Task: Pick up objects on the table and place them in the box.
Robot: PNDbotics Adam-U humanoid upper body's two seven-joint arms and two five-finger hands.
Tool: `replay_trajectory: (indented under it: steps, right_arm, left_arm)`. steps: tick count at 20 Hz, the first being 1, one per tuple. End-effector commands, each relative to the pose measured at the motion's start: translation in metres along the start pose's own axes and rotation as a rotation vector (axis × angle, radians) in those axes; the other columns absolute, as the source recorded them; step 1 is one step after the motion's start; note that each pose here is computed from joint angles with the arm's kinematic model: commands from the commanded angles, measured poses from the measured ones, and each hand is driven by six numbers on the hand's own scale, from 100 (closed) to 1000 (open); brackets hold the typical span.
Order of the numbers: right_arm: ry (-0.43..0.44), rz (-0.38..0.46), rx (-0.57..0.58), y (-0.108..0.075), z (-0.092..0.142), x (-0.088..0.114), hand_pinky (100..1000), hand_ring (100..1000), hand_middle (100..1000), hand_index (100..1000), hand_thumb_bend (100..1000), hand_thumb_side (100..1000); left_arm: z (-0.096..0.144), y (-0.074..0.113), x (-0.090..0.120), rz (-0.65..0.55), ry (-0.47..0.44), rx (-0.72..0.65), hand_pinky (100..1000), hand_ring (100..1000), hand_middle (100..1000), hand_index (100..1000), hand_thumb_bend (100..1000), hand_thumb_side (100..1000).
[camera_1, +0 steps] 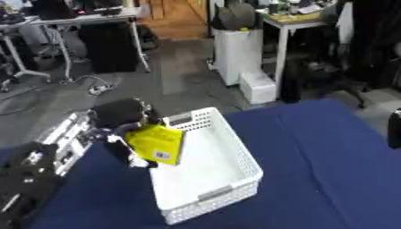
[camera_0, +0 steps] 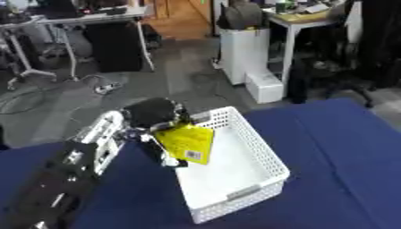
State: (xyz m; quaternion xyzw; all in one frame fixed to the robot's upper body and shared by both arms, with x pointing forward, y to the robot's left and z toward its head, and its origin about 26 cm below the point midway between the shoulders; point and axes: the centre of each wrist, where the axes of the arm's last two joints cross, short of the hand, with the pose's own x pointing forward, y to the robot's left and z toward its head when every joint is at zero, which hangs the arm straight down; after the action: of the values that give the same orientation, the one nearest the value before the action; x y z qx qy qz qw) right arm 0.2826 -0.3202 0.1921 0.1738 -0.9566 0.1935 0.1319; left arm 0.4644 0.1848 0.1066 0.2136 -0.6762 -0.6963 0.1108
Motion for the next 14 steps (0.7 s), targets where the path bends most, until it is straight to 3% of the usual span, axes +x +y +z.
replay_trajectory:
  steps: [1, 2, 3, 4, 7, 10, 11, 12, 14]
  right_arm:
    - [-0.143, 0.036, 0.149, 0.0, -0.013, 0.001, 211, 289, 404, 483, 100, 1000]
    - [-0.147, 0.027, 0.151, 0.0, -0.015, 0.0, 211, 289, 404, 484, 100, 1000]
    - [-0.149, 0.02, 0.15, 0.001, -0.016, -0.001, 210, 289, 404, 484, 100, 1000]
    - [-0.149, 0.014, 0.147, 0.0, -0.017, -0.001, 210, 289, 404, 484, 100, 1000]
    - [-0.144, 0.012, 0.148, -0.001, -0.017, 0.001, 210, 289, 403, 484, 100, 1000]
    - [-0.137, 0.017, 0.145, -0.003, -0.014, 0.002, 210, 288, 403, 484, 100, 1000]
    - [-0.134, 0.02, 0.146, -0.003, -0.013, 0.003, 210, 288, 403, 484, 100, 1000]
    - [-0.13, 0.025, 0.147, -0.003, -0.011, 0.003, 210, 288, 403, 484, 100, 1000]
    - [-0.124, 0.033, 0.152, -0.004, -0.008, 0.004, 210, 288, 403, 483, 100, 1000]
  left_arm:
    - [-0.009, -0.028, 0.007, -0.022, -0.009, -0.038, 123, 351, 471, 522, 417, 655]
    - [-0.007, -0.04, 0.009, -0.033, -0.005, -0.093, 404, 566, 651, 674, 601, 694]
    - [-0.004, -0.049, 0.011, -0.045, -0.001, -0.145, 650, 726, 799, 774, 734, 719]
    - [-0.001, -0.056, 0.01, -0.052, 0.003, -0.192, 765, 796, 868, 823, 806, 744]
    - [0.007, -0.055, 0.003, -0.049, 0.008, -0.215, 862, 852, 906, 837, 869, 790]
    - [0.007, -0.029, -0.007, -0.068, 0.008, -0.104, 865, 855, 902, 829, 861, 829]
    - [0.007, -0.014, -0.012, -0.079, 0.013, -0.035, 860, 853, 905, 832, 373, 1000]
    - [0.008, 0.002, -0.016, -0.091, 0.027, 0.04, 853, 848, 905, 833, 855, 830]
    - [0.012, 0.034, -0.022, -0.1, 0.061, 0.191, 826, 828, 905, 837, 854, 829]
